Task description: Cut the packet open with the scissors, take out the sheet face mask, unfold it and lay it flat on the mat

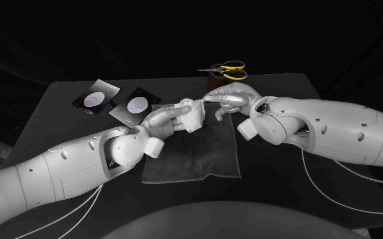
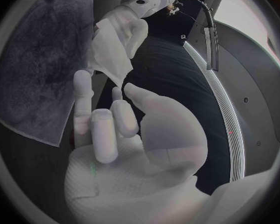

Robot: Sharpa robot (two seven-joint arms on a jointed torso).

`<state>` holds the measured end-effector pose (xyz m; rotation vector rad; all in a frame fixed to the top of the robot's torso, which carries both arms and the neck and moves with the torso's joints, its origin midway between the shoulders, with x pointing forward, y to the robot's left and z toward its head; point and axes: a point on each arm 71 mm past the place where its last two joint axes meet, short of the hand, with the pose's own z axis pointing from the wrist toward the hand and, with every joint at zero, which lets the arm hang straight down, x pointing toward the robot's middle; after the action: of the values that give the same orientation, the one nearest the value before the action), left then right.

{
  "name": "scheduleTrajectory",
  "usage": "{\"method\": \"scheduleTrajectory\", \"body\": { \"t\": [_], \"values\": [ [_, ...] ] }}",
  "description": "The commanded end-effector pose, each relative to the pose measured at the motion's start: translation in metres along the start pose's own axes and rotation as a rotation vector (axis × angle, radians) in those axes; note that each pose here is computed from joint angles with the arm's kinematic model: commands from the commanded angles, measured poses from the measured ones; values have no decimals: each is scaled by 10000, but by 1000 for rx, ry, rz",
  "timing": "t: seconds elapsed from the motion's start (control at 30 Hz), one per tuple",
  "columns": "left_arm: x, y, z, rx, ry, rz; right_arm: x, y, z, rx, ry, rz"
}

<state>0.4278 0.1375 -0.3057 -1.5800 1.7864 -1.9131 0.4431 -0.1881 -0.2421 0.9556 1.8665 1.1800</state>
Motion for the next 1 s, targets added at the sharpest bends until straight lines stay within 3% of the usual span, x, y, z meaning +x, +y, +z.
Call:
{"method": "scheduleTrajectory", "body": {
  "t": [0.03,0.57,1.0],
  "values": [
    [31,3,0,-5,25,-33,6,-42,18,18,58,-25],
    [50,-33,-69,3,72,-80,-49,-335,-97,61,121,14],
    [77,-63,-123,6,109,-93,256,-608,-154,36,256,168]
  ]
}}
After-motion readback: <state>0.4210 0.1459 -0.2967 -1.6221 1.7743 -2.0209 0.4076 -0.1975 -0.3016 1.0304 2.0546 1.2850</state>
